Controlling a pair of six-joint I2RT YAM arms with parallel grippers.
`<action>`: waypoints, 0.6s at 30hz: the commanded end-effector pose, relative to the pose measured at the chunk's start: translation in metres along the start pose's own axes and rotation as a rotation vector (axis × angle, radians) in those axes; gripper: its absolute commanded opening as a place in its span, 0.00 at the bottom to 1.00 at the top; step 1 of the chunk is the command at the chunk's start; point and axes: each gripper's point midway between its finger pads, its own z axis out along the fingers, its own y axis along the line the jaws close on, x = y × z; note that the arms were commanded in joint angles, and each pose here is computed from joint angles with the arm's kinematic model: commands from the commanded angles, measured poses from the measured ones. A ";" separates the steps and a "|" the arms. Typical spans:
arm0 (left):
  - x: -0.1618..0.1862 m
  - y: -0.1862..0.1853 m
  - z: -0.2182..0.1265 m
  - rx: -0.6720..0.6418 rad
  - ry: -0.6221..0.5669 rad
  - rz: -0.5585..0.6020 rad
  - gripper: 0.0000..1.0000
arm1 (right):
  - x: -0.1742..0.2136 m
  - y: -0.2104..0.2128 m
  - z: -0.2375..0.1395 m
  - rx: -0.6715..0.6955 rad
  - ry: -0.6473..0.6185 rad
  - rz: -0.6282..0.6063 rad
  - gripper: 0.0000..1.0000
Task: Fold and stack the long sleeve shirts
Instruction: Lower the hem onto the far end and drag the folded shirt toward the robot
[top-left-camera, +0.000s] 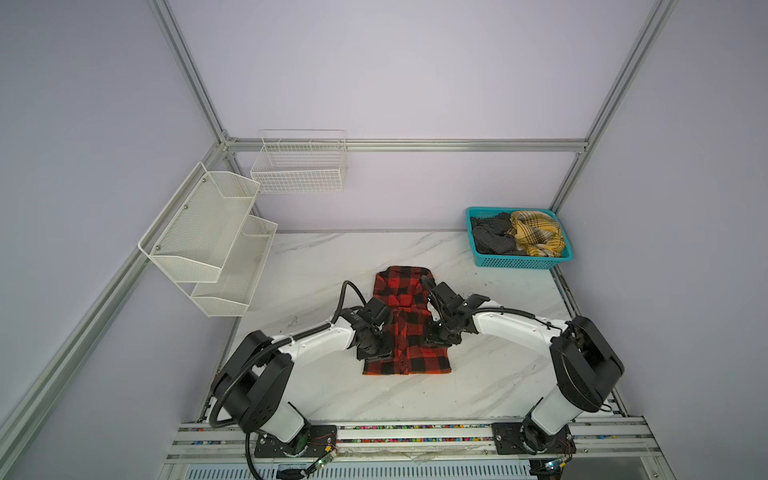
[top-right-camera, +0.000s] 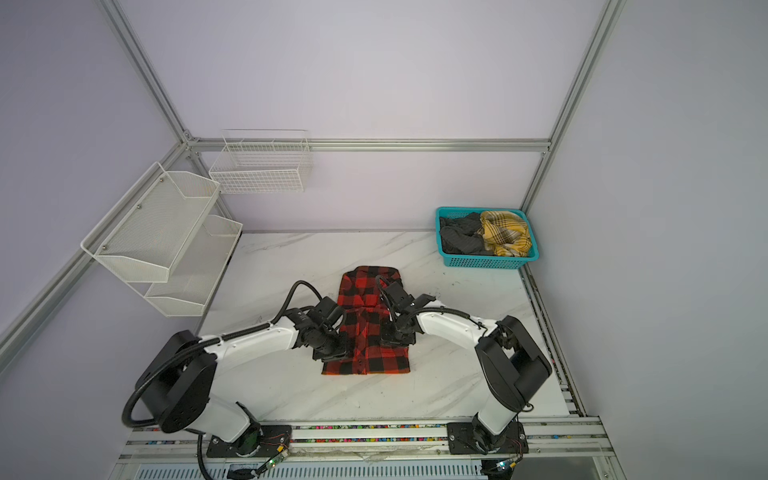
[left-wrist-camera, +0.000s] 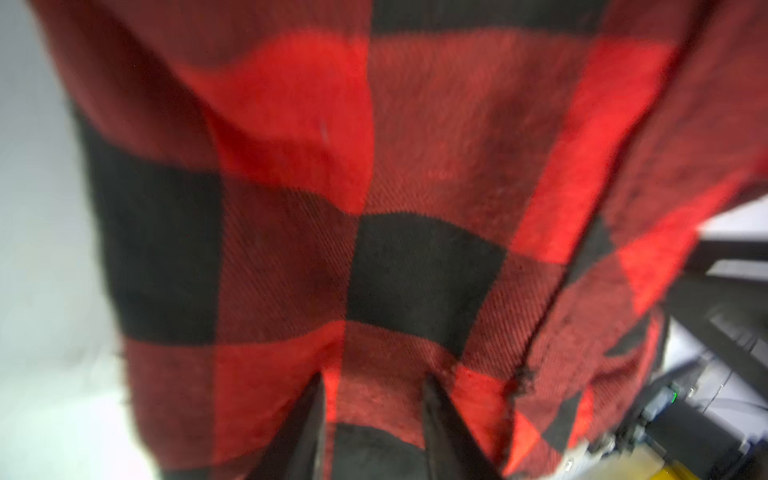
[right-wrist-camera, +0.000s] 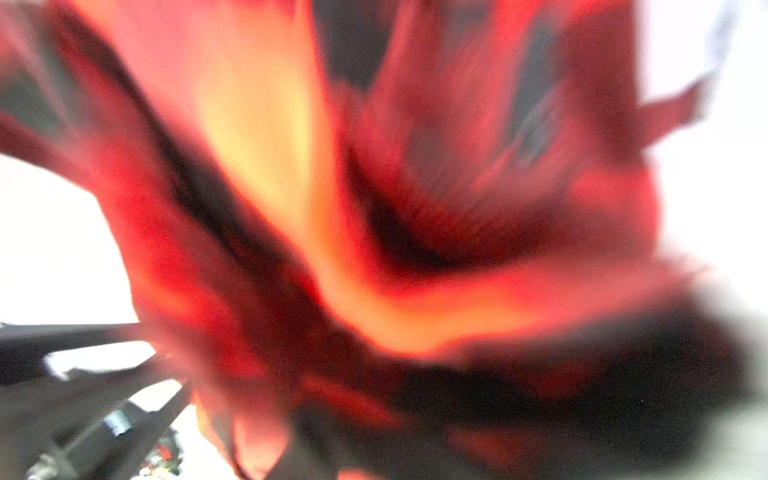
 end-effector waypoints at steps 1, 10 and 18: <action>-0.038 -0.016 -0.049 0.124 -0.184 -0.022 0.49 | -0.019 0.021 -0.029 -0.078 -0.115 0.089 0.37; -0.102 -0.009 -0.020 0.149 -0.085 -0.056 0.39 | -0.040 0.029 0.002 -0.056 -0.123 0.097 0.36; -0.127 0.025 0.018 0.080 -0.070 -0.139 0.37 | -0.070 -0.021 0.051 0.078 -0.068 0.110 0.34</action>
